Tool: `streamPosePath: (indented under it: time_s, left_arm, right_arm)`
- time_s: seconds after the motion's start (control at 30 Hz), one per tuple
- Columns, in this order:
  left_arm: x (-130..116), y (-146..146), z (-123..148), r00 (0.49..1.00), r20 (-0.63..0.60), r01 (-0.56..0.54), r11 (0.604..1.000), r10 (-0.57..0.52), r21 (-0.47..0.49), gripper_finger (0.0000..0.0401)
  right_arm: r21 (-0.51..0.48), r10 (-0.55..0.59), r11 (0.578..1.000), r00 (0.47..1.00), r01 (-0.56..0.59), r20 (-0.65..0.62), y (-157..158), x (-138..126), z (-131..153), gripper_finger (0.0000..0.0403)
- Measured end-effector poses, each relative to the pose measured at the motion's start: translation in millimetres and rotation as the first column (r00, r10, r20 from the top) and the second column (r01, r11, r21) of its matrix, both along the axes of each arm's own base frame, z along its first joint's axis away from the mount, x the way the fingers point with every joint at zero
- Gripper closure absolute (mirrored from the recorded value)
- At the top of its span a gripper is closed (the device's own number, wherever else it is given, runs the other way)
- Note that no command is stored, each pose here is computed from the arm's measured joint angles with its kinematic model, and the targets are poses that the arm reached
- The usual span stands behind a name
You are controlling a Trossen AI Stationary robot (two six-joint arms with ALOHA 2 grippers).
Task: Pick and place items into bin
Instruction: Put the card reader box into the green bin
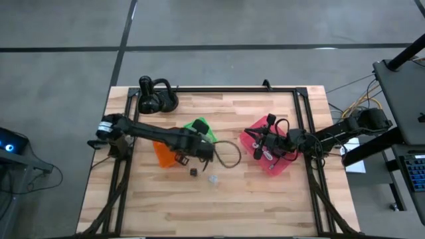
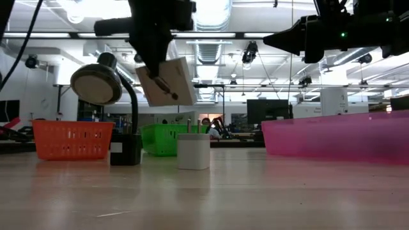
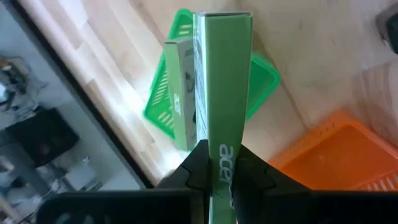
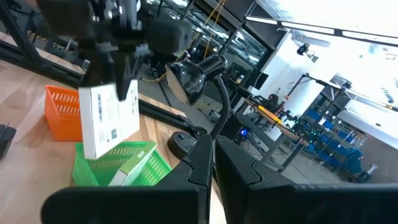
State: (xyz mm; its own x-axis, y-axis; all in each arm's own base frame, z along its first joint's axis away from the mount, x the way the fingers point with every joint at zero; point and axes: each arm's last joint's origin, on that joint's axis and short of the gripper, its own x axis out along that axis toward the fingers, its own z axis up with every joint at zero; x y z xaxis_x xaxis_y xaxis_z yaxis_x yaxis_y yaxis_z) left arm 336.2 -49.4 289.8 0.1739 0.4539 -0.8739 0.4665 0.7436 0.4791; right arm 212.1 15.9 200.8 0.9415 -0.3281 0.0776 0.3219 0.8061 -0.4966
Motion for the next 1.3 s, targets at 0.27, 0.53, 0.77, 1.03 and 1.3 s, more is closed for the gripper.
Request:
streamPosePath:
  time_s: [0.27,0.53,0.77,1.03,1.3]
  left_arm:
    - [1,19,-14,0.999,-0.044,-0.027,1.0,0.026,-0.013,0.0382]
    - [3,32,-31,0.998,-0.062,0.001,0.999,-0.004,-0.046,0.0382]
    - [3,40,-40,0.997,-0.071,-0.021,0.998,0.017,-0.06,0.0382]
    - [7,48,-49,0.996,-0.063,0.06,0.987,-0.07,-0.151,0.0382]
    - [11,58,-48,0.998,0.019,-0.055,0.98,0.06,-0.193,0.034]
  right_arm:
    - [-0.001,0.0,1.0,1.0,0.0,0.0,0,0,0,0.0394]
    - [-0.002,0.0,1.0,1.0,0.0,-0.001,0,0,0,0.0394]
    - [-0.001,0.0,1.0,1.0,0.0,-0.001,0,0,0,0.0394]
    - [-0.001,0.0,1.0,1.0,0.0,0.0,0,0,0,0.0394]
    - [0.0,0.0,1.0,1.0,0.0,0.0,0,0,0,0.0394]
